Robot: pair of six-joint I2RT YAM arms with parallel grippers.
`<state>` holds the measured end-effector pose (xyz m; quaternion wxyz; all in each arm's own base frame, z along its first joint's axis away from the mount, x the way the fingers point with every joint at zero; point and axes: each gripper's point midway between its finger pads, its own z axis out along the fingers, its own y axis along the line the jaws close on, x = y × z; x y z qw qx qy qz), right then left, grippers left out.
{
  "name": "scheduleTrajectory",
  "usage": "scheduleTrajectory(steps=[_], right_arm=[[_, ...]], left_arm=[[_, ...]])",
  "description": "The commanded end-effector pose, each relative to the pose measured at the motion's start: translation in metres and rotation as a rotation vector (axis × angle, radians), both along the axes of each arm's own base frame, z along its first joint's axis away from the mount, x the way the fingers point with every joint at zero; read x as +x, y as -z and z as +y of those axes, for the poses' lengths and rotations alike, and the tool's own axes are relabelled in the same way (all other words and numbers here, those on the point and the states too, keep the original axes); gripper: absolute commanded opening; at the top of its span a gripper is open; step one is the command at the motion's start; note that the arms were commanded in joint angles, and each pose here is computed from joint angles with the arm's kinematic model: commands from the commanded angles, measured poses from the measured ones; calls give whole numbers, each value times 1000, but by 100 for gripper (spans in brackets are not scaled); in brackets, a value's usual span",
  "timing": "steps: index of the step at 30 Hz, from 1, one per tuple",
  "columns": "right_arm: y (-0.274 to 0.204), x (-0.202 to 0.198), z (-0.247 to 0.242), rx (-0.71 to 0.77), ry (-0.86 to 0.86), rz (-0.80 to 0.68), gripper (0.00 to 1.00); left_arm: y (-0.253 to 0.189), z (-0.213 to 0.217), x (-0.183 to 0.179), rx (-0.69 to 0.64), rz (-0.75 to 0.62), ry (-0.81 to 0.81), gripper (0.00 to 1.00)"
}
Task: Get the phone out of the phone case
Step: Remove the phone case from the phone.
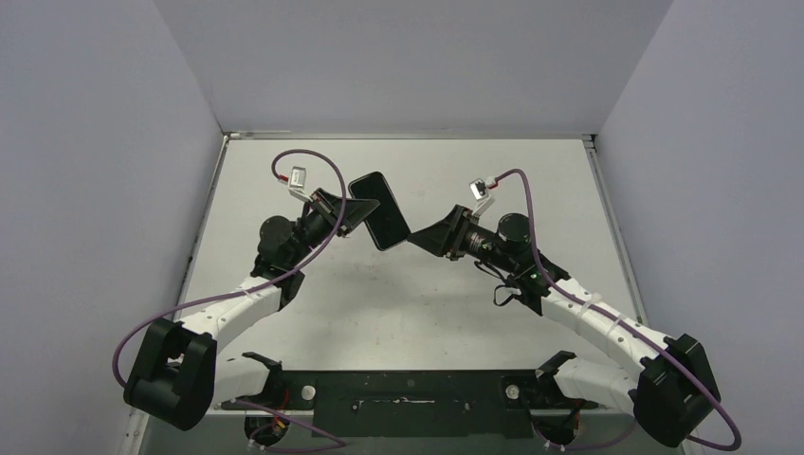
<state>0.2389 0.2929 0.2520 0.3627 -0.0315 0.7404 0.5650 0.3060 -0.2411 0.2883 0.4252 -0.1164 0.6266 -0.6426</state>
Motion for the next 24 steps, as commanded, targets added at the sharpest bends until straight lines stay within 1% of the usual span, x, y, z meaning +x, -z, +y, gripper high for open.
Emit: scheduleTrajectory(steps=[1, 10, 16, 24], right_arm=[[-28, 1, 5, 83, -8, -62, 43], [-29, 3, 9, 93, -25, -63, 41], [-36, 1, 10, 119, -37, -74, 39], [-42, 0, 8, 119, -31, -86, 40]], left_arm=[[-44, 1, -10, -95, -131, 4, 0], [-47, -4, -12, -120, -131, 25, 0], [-41, -9, -13, -106, -122, 28, 0], [-26, -7, -9, -20, -125, -18, 0]])
